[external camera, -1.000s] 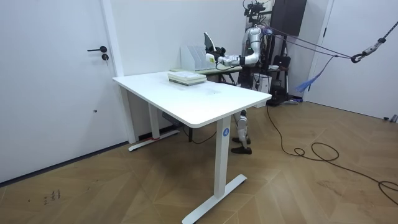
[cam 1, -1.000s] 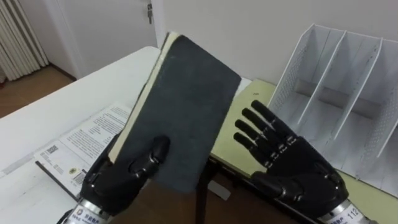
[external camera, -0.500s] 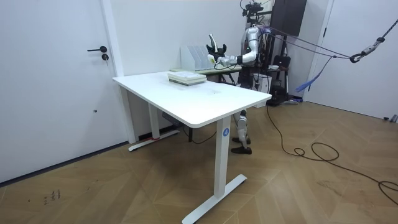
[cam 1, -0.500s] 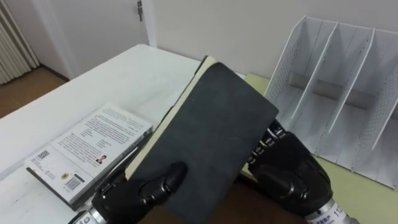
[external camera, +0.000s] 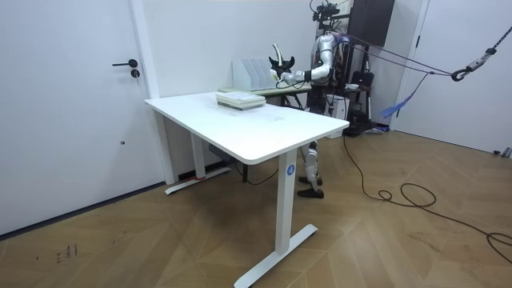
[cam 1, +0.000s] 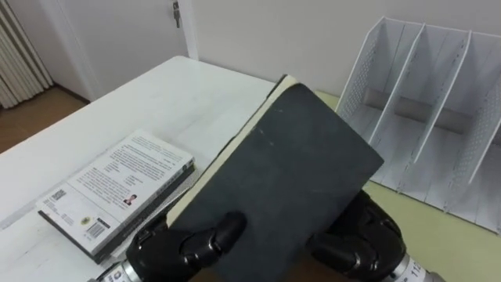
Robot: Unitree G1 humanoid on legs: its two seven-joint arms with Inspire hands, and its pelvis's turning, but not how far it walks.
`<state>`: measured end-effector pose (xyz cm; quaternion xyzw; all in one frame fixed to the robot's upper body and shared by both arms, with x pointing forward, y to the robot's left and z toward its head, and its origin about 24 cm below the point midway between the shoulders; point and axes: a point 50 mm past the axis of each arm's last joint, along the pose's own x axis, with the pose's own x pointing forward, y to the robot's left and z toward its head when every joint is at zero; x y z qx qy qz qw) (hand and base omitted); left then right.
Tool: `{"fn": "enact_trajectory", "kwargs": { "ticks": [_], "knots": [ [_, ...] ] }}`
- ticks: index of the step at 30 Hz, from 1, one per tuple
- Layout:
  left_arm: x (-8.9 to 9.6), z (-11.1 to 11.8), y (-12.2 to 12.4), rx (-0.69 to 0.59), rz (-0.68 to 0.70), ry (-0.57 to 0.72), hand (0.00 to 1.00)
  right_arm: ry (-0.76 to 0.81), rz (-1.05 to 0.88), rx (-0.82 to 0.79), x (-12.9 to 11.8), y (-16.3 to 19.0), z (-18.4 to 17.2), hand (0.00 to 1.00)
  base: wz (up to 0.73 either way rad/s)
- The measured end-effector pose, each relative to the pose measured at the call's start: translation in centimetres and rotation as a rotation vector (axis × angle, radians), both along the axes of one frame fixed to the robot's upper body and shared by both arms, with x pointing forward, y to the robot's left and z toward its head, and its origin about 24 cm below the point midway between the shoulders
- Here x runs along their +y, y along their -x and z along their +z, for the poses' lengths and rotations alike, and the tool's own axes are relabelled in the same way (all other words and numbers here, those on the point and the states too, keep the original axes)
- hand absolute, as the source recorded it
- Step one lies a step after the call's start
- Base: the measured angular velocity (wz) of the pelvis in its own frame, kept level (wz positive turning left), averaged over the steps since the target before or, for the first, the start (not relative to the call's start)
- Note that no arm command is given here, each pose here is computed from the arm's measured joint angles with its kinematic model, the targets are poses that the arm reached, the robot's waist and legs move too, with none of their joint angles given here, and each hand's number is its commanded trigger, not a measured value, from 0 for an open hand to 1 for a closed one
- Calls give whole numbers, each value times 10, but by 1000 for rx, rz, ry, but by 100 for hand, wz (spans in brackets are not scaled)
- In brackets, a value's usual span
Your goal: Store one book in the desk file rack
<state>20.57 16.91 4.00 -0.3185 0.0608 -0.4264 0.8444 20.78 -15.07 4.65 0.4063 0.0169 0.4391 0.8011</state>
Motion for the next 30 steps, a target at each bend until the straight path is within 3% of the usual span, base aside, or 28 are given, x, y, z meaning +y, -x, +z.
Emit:
{"fn": "enact_trajectory", "kwargs": {
  "ticks": [14,27,28,30],
  "knots": [
    [-3,-7,9,30,-124,1,100,-5,37,27,5,4,-3,100,0],
    [-1,-11,10,58,-136,2,100,15,45,56,4,4,-4,100,0],
    [-1,-11,9,59,-135,2,84,16,43,59,4,4,-4,100,0],
    [-1,-11,9,60,-134,2,67,18,42,60,4,4,-4,100,-2]
  ]
}}
